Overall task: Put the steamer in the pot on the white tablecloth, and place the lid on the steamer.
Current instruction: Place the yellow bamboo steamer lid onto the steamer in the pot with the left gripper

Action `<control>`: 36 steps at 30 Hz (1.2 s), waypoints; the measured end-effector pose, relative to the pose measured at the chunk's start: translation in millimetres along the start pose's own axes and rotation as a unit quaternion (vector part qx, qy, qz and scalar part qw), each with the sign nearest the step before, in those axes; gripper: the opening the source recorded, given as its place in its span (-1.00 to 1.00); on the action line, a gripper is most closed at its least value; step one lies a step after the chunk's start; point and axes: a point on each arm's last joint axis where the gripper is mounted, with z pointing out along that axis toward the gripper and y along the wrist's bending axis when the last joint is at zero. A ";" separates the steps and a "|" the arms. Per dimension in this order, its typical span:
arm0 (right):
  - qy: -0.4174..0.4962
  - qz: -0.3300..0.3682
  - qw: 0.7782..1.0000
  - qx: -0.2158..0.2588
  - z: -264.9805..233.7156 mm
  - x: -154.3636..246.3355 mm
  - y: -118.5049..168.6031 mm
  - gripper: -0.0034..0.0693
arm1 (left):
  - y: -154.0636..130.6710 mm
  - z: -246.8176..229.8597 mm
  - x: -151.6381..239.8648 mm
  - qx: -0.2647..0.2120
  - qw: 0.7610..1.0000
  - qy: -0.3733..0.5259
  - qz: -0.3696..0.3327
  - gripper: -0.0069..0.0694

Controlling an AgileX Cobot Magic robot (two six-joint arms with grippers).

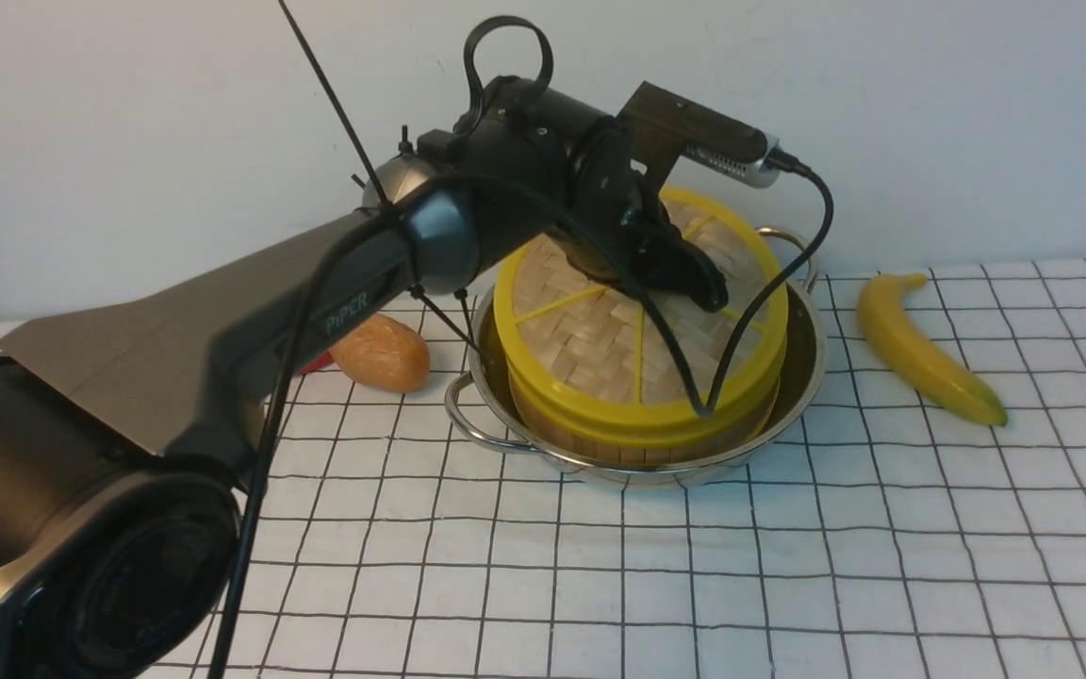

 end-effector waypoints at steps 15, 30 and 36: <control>0.000 0.004 1.000 -0.009 0.0 0.0 1.7 -0.83 | -1.8 11.1 4.0 0.001 1.000 0.004 0.001 -0.50; 0.000 0.010 1.000 -0.011 0.0 0.0 1.9 -0.81 | -1.5 18.7 5.7 -0.011 1.000 0.000 -0.002 -0.50; 0.000 0.010 1.000 -0.011 0.0 0.0 1.9 -0.79 | -1.3 18.5 5.4 -0.018 1.000 -0.001 -0.007 -0.50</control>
